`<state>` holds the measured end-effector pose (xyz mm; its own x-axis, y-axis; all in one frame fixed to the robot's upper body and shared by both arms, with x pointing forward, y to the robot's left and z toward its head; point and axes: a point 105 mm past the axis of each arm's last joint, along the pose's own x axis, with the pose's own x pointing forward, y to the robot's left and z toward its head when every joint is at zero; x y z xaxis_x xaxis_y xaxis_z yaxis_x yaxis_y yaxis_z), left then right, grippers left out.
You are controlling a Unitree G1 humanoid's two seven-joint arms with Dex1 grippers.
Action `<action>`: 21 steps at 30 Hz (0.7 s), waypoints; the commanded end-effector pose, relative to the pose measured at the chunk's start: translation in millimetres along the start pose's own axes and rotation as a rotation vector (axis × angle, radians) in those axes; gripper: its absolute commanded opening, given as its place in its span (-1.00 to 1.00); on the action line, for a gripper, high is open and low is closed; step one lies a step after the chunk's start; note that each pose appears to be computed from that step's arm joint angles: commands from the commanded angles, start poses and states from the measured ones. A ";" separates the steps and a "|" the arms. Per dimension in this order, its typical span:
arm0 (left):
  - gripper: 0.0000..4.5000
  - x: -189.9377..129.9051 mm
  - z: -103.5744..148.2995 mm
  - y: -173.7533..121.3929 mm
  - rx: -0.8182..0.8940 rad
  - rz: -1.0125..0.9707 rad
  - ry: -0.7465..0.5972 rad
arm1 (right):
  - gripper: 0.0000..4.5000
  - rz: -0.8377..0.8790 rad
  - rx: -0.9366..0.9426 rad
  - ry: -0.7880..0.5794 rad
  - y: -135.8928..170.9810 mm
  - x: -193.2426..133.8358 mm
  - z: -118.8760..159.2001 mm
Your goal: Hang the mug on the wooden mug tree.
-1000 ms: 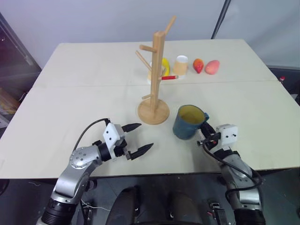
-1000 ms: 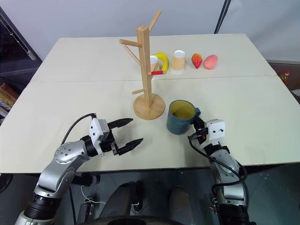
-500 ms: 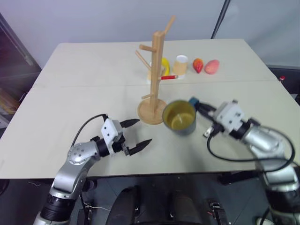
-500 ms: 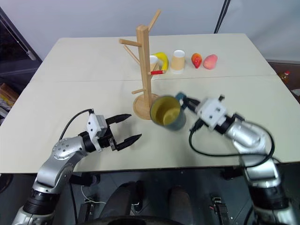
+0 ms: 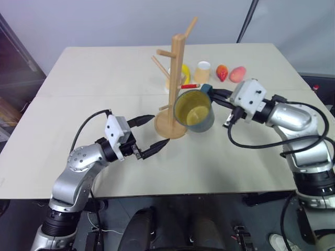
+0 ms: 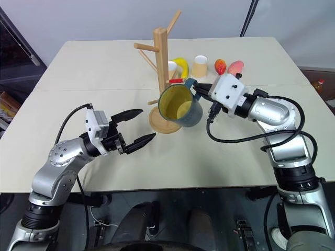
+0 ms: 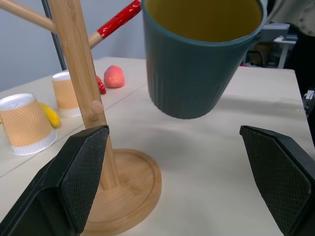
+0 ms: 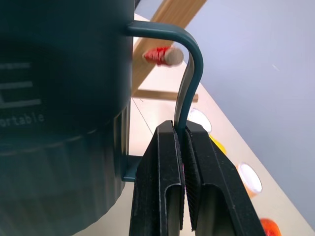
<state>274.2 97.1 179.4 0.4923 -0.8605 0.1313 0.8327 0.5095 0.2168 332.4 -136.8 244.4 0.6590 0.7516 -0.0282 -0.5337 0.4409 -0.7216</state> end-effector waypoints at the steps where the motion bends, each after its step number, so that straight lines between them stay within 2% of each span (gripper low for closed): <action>1: 1.00 -2.1 17.3 0.1 0.030 0.009 -0.052 | -0.98 -0.024 -0.034 -0.048 -11.9 4.0 13.4; 21: 1.00 -2.4 29.9 7.8 -0.001 0.063 -0.120 | -0.98 0.073 -0.052 -0.019 -14.4 33.1 8.5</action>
<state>276.4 103.0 194.9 0.5282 -0.8209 0.2172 0.8087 0.5643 0.1661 359.8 -120.0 243.9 0.6256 0.7727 -0.1076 -0.5851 0.3735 -0.7198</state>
